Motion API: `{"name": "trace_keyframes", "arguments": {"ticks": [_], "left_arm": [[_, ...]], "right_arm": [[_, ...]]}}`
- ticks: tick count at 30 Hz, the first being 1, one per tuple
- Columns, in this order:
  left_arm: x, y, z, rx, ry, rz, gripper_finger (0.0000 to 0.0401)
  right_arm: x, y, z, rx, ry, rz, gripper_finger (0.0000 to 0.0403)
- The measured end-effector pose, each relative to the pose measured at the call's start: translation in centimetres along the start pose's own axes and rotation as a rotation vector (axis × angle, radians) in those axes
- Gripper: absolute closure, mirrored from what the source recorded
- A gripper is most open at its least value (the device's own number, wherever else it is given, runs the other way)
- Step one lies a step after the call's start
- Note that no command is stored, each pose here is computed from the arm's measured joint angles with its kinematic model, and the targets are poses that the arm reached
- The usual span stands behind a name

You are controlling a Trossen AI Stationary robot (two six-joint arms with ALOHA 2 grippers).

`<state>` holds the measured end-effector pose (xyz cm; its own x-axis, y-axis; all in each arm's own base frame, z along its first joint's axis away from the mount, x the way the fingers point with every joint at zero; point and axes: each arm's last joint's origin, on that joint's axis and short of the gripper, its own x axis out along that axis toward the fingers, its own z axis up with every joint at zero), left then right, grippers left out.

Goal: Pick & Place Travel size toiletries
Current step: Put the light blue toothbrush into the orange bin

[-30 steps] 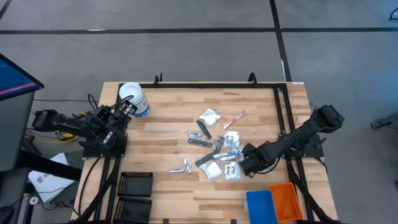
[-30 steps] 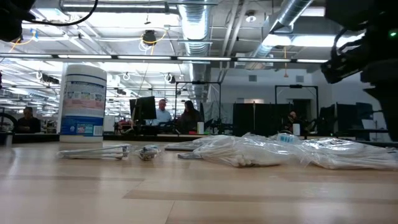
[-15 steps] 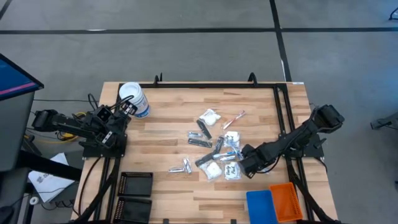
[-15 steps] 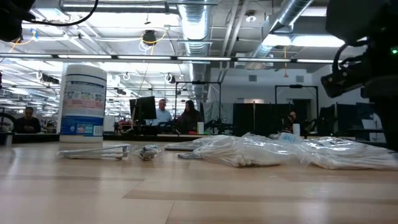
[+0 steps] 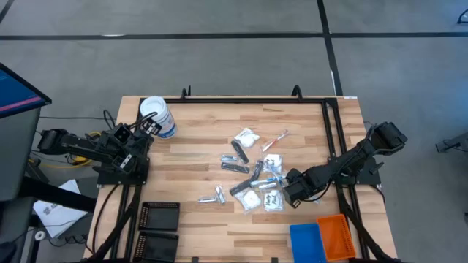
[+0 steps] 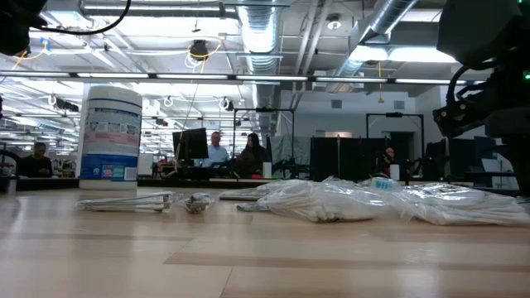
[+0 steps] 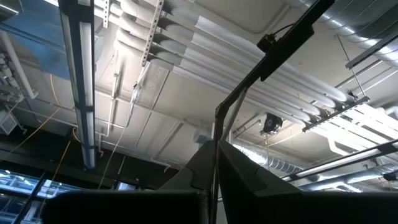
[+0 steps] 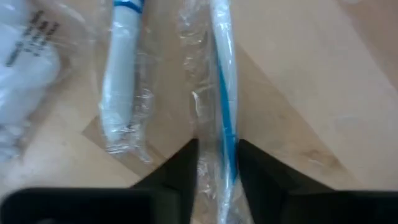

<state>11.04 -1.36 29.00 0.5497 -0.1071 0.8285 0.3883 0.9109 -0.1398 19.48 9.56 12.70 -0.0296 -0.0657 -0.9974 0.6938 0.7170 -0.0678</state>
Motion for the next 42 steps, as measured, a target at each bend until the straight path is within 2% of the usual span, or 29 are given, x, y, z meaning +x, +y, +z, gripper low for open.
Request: {"name": "trace_keyframes", "arguments": {"ticks": [3, 4, 8, 11, 16, 22, 26, 28, 31, 36, 42], "left_arm": [[0.0, 0.0, 0.0, 0.0, 0.0, 0.0, 0.039], [0.0, 0.0, 0.0, 0.0, -0.001, -0.001, 0.039], [0.0, 0.0, 0.0, 0.001, -0.003, -0.003, 0.039], [0.0, 0.0, 0.1, 0.006, -0.009, -0.006, 0.039], [0.0, -0.1, 0.2, 0.031, -0.015, -0.007, 0.039], [0.0, -0.1, 0.2, 0.036, -0.022, -0.006, 0.039], [0.1, -0.1, 0.3, 0.031, -0.026, -0.009, 0.039], [0.1, -0.1, 0.3, 0.03, -0.025, -0.012, 0.039], [0.1, -0.1, 0.3, 0.029, -0.025, -0.012, 0.039], [0.2, -0.1, 0.4, 0.037, -0.027, -0.013, 0.039], [0.5, -0.1, 0.4, 0.055, -0.027, -0.02, 0.039]], "right_arm": [[-0.3, 0.1, 0.1, 0.014, -0.017, 0.003, 0.0378], [-0.7, 0.1, 0.2, 0.038, -0.044, 0.0, 0.0386], [-3.4, -0.6, 0.1, 0.164, -0.185, -0.078, 0.0379], [-5.9, -1.6, -1.2, 0.242, -0.219, -0.143, 0.0391], [-10.1, -1.9, -4.1, 0.358, -0.268, -0.099, 0.039], [-12.5, 0.5, -8.3, 0.424, -0.219, -0.069, 0.0394], [-12.8, 2.7, -11.4, 0.455, -0.199, -0.144, 0.0394], [-12.7, 3.9, -12.3, 0.45, -0.163, -0.219, 0.0394], [-12.1, 5.7, -13.0, 0.451, -0.148, -0.257, 0.0394], [-9.8, 7.2, -13.7, 0.44, -0.182, -0.343, 0.0395], [-7.8, 8.4, -14.8, 0.434, -0.155, -0.358, 0.0395]]}}
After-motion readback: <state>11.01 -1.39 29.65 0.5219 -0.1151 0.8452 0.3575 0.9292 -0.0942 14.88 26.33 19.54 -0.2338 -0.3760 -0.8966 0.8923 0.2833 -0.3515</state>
